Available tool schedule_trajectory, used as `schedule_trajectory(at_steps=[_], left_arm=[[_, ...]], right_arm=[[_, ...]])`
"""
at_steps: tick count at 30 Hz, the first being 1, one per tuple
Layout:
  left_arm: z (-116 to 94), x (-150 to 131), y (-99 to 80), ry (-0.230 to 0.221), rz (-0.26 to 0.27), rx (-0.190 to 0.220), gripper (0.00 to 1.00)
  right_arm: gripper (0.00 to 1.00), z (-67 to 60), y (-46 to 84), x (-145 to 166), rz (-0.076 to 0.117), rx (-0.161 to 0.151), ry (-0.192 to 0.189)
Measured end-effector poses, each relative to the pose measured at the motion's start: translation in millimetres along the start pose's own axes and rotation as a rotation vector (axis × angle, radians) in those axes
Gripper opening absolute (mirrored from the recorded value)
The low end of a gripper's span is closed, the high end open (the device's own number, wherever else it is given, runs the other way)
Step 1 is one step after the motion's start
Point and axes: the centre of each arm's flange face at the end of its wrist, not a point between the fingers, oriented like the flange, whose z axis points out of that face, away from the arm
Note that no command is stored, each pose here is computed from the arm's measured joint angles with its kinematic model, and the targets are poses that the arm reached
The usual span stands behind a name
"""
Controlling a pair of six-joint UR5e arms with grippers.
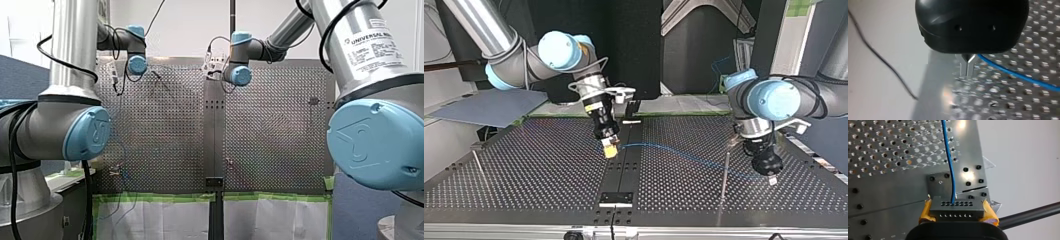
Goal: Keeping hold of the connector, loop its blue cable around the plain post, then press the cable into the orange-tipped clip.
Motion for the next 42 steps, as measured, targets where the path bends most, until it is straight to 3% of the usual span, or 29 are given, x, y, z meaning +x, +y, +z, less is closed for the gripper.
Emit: schedule_trajectory(at_steps=[6, 13, 22, 30, 32, 33, 34, 39, 40, 42], left_arm=[[6.4, 24.5, -0.3, 0.032, 0.008, 0.018, 0.0], [8.4, 31.3, 0.8, 0.032, -0.003, 0.023, 0.0], [14.4, 55.9, 0.4, 0.065, -0.008, 0.048, 0.0], [19.0, 68.8, -2.0, 0.076, -0.055, 0.085, 0.0], [19.7, 74.6, -3.2, 0.086, -0.061, 0.099, 0.2], [19.9, 78.3, -3.7, 0.094, -0.064, 0.106, 0.2], [19.7, 80.6, -4.1, 0.1, -0.065, 0.11, 0.27], [17.4, 86.6, -6.2, 0.121, -0.067, 0.121, 0.27], [17.3, 86.9, -6.4, 0.122, -0.067, 0.122, 0.54], [17.3, 86.9, -5.8, 0.124, -0.068, 0.119, 0.57]], right_arm=[[0.0, 4.4, 7.5, -10.4, -0.002, -0.006, -0.005], [0.0, 6.9, 16.5, -22.7, -0.004, -0.015, -0.017], [0.0, 11.0, 16.8, -40.1, -0.005, 0.04, -0.031], [0.0, 11.5, 18.9, -65.9, -0.005, 0.073, -0.063], [0.0, 10.9, 19.0, -74.0, -0.005, 0.076, -0.075], [0.0, 10.6, 18.8, -76.8, -0.005, 0.077, -0.079], [0.0, 10.4, 18.7, -78.9, -0.005, 0.078, -0.082], [0.0, 9.5, 18.4, -85.2, -0.006, 0.08, -0.093], [0.0, 9.4, 18.4, -86.3, -0.006, 0.081, -0.095], [0.0, 8.9, 18.7, -90.4, -0.005, 0.08, -0.101]])
